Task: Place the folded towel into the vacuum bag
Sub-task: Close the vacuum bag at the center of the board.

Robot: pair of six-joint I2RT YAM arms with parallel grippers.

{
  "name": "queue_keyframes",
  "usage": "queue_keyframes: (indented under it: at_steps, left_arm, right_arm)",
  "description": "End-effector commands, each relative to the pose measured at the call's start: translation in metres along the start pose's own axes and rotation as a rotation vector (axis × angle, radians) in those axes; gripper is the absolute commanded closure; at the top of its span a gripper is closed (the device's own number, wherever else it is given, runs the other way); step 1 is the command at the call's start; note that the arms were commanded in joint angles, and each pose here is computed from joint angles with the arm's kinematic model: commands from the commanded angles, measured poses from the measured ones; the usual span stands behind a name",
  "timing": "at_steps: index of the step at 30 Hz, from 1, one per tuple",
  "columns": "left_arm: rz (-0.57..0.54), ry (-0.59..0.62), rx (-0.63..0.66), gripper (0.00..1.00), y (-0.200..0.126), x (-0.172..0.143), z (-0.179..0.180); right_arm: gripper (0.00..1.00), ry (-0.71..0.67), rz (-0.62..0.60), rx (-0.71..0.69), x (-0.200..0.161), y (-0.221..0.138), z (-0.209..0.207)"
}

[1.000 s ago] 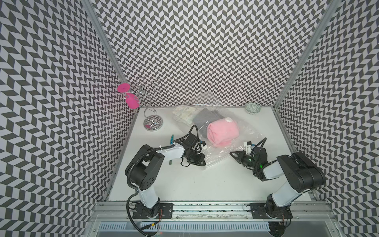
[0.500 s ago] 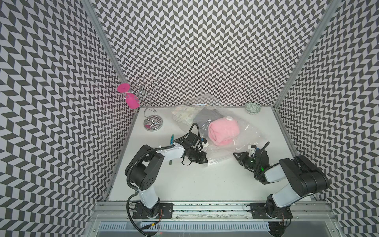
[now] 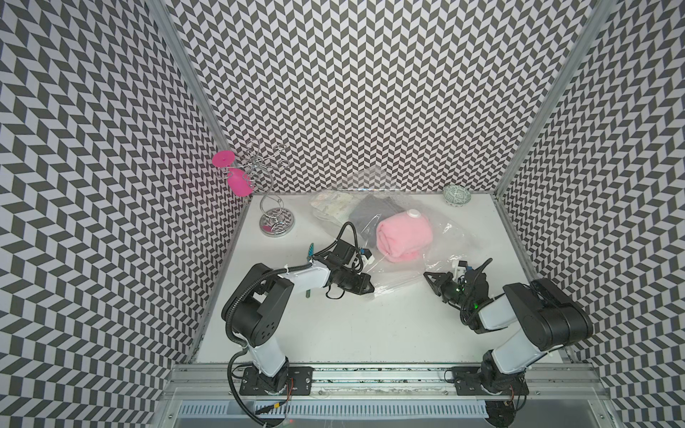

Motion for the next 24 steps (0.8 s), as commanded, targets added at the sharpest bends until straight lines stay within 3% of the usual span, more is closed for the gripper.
queue_keyframes:
  at_steps: [1,24]
  left_arm:
    - [0.111,-0.182,0.159,1.0,-0.015,-0.033,0.034]
    - [0.077,-0.228,0.191,1.0,-0.025,-0.034,0.047]
  right_arm:
    - [1.0,0.026,-0.371,-0.078,0.043,-0.019,-0.012]
    - [1.0,0.063,-0.569,-0.119,0.091,-0.04,-0.019]
Point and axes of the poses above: each gripper's point midway between its finger pads, its own y axis out along the fingers, its own z axis along the line the jaws close on, x = y × z, the point moved 9 cm from there along -y, back along the fingers, and after that the axes turned 3 degrees about -y, right-handed, at the moved point
